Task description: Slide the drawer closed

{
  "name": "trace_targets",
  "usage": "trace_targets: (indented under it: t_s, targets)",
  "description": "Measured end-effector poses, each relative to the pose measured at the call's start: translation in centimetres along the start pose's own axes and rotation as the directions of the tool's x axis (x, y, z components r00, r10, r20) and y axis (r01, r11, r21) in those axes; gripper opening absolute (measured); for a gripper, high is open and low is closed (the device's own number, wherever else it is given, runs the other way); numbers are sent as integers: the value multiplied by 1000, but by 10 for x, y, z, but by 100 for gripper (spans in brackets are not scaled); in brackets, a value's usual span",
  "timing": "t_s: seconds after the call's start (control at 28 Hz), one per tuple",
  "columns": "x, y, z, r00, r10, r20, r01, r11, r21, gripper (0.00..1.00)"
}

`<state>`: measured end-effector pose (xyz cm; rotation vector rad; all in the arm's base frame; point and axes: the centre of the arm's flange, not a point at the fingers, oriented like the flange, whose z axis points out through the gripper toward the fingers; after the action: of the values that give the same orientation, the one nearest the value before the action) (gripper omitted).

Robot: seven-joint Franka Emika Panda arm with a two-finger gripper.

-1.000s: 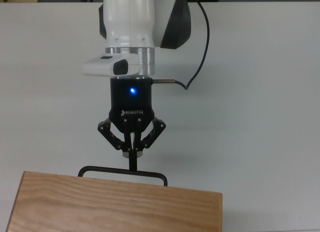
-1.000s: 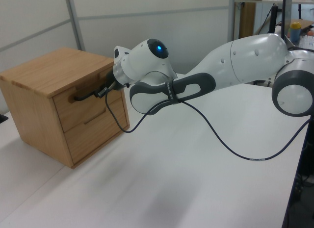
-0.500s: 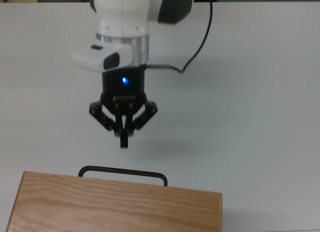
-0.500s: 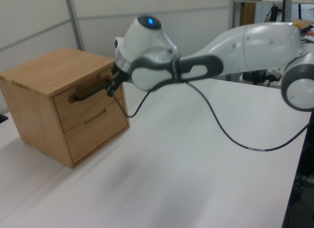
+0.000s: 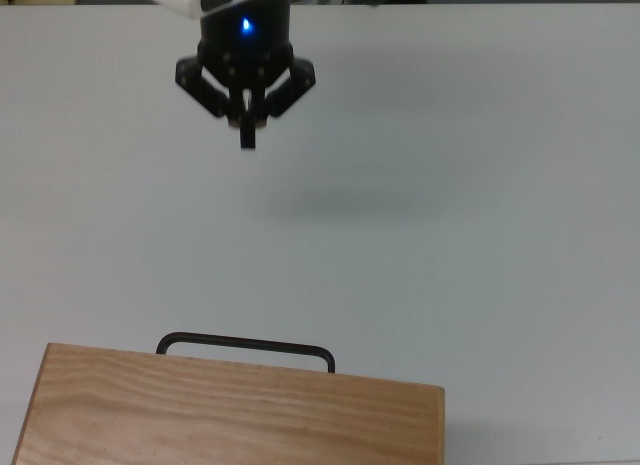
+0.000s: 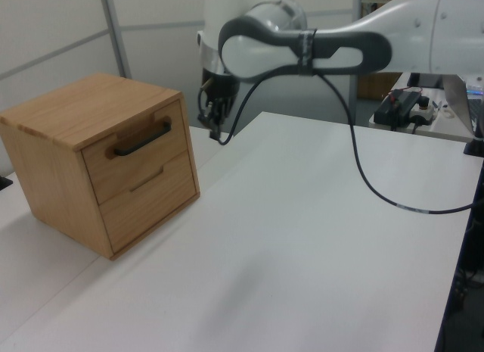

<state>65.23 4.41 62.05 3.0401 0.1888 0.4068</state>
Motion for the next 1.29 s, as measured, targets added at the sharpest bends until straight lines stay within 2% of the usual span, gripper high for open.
trace_targets:
  t_s: [0.18, 0.36, 0.5, 0.57, 0.79, 0.86, 0.89, 1.25, 1.29]
  targets:
    - [-28, 1, -29, 991, 6, 130, -7, 1000, 8, 1]
    - [-50, 0, -50, 978, 10, 210, -18, 999, 33, 1]
    - [-59, 1, -59, 970, 13, 241, -23, 999, 38, 2]
    - [-61, 2, -61, 969, 24, 245, -33, 999, 35, 6]
    - [-61, 4, -60, 964, 95, 250, -103, 995, 17, 29]
    - [-62, 4, -59, 963, 102, 251, -109, 994, 16, 36]
    - [-62, 4, -59, 962, 104, 251, -112, 994, 15, 44]
    - [-62, 4, -59, 962, 106, 252, -113, 994, 15, 78]
    - [-62, 4, -59, 962, 105, 252, -113, 994, 15, 87]
